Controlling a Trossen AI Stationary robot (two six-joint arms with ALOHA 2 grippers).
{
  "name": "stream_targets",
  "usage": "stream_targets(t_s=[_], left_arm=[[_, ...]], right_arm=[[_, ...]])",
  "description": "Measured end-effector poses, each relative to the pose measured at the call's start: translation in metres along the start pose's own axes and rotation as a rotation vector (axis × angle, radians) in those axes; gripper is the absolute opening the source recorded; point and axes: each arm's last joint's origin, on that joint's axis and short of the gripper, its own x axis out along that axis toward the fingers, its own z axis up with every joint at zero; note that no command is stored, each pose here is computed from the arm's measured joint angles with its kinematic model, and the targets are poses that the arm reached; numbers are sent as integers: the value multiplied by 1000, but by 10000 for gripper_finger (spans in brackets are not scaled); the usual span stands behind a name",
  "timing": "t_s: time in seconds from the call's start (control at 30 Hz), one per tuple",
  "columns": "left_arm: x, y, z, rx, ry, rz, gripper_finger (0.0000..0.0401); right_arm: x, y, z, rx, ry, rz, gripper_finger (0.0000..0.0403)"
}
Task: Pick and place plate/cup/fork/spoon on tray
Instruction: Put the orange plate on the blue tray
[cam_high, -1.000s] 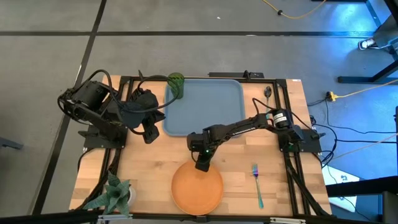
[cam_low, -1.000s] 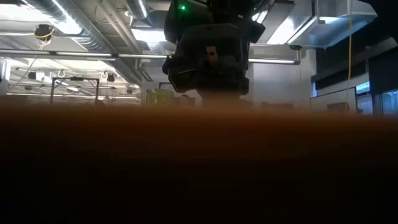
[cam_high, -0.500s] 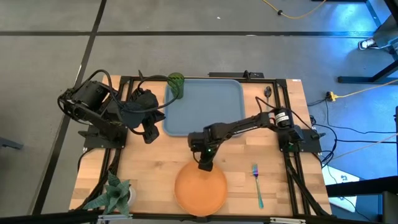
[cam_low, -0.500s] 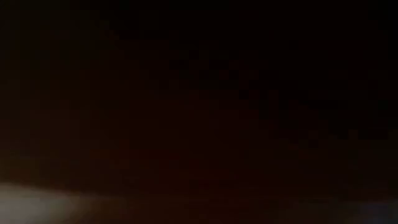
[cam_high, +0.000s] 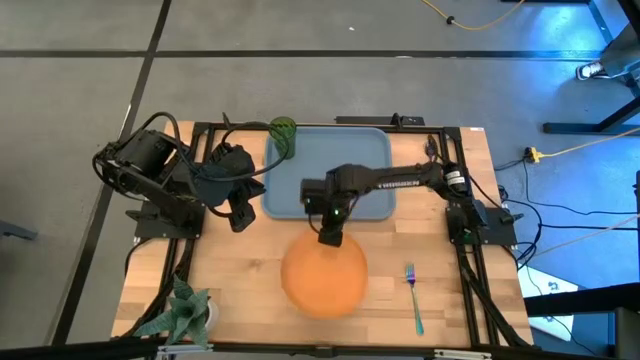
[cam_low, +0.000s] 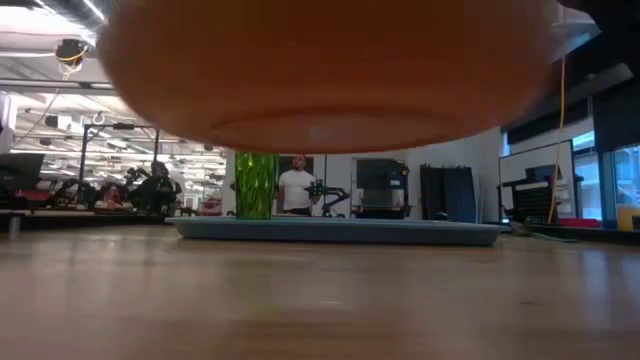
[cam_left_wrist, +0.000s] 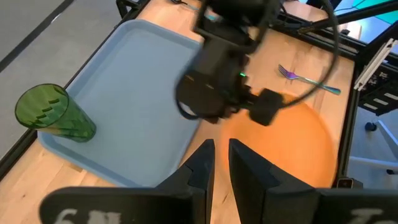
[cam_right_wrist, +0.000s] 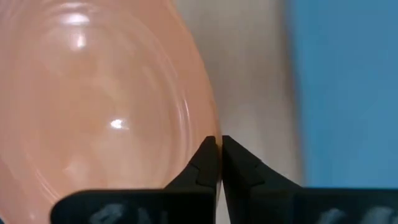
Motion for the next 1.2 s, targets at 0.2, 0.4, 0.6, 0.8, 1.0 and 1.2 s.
stream_targets(t_s=[0.2, 0.4, 0.6, 0.8, 1.0, 1.2], left_arm=[[0, 0, 0, 0, 0, -1, 41], [0, 0, 0, 31, 0, -1, 41], [0, 0, 0, 105, 0, 0, 41], [0, 0, 0, 114, -1, 1, 41], [0, 1, 0, 115, -17, 23, 41], [0, 2, 2, 113, -57, 76, 41]], right_arm=[[-31, -37, 13, 97, -68, -22, 7], [-46, -87, 16, 265, -102, -85, 7], [-62, -137, 13, 439, -139, -125, 7], [-74, -187, 2, 571, -160, -163, 7], [-67, -223, -14, 597, -116, -173, 7], [-54, -249, -22, 609, -140, -178, 7]])
